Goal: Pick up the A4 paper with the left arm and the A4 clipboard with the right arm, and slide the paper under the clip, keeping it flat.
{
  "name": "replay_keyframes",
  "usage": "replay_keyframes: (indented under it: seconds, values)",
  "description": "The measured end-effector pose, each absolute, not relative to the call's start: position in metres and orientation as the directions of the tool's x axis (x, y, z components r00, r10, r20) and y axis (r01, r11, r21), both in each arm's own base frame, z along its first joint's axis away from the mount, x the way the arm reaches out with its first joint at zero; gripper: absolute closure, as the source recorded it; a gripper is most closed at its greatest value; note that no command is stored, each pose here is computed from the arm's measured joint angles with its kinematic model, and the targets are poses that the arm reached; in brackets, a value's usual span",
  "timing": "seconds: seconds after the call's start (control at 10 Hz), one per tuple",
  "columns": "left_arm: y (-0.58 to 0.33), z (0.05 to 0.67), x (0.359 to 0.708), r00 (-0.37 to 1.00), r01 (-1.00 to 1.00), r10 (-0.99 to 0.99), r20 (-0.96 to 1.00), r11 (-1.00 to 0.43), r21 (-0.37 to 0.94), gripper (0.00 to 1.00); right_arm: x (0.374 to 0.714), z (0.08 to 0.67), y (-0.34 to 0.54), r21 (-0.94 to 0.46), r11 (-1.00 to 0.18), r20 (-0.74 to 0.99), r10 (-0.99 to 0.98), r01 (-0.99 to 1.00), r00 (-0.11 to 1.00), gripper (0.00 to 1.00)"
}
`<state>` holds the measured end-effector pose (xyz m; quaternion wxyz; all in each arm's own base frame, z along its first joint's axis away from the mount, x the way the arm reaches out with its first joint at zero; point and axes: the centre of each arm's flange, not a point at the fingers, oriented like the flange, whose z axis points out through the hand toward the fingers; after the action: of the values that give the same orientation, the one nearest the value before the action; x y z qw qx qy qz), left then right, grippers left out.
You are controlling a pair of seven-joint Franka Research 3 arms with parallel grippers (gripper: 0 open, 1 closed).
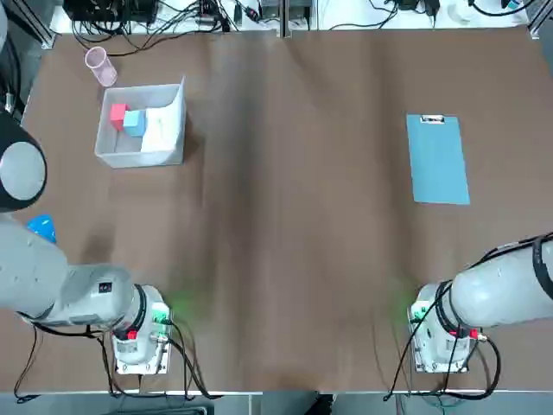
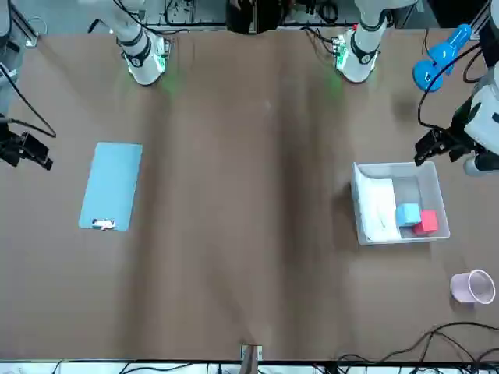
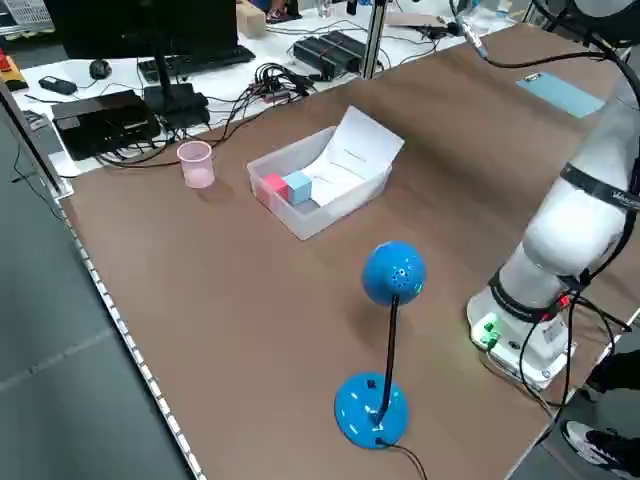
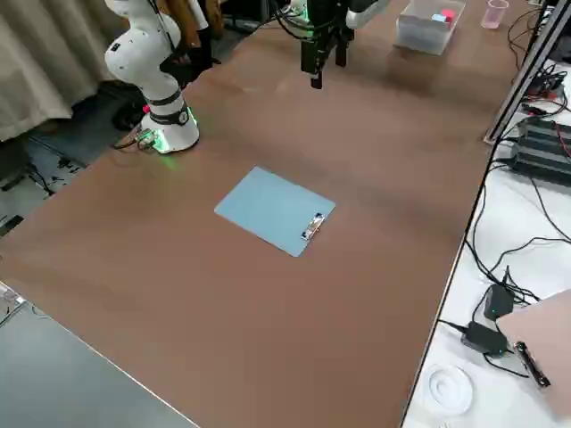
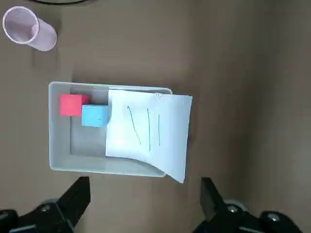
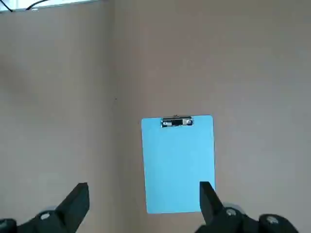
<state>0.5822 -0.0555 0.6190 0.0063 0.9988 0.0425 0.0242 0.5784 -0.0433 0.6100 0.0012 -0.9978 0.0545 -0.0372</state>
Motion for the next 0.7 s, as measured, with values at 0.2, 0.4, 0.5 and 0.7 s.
replay_keyframes:
  seconds: [0.2,0.4,0.5,0.7]
  values:
    - [-0.056,0.619,0.582,0.996,0.069,0.070,0.048,-0.997,0.014,0.00,0.579,0.610,-0.043,-0.006,-0.994,0.075,-0.109,-0.109,0.991,0.00]
    - [-0.056,0.619,0.582,0.997,0.068,0.069,0.047,-0.998,0.014,0.00,0.579,0.611,-0.043,-0.007,-0.994,0.079,-0.108,-0.108,0.991,0.00]
    - [-0.057,0.617,0.583,0.997,0.066,0.067,0.042,-0.998,0.013,0.00,0.579,0.611,-0.043,-0.007,-0.994,0.080,-0.108,-0.108,0.991,0.00]
    - [-0.067,0.598,0.590,0.999,0.047,0.047,0.011,-0.999,0.000,0.00,0.579,0.612,-0.043,-0.007,-0.994,0.080,-0.108,-0.108,0.991,0.00]
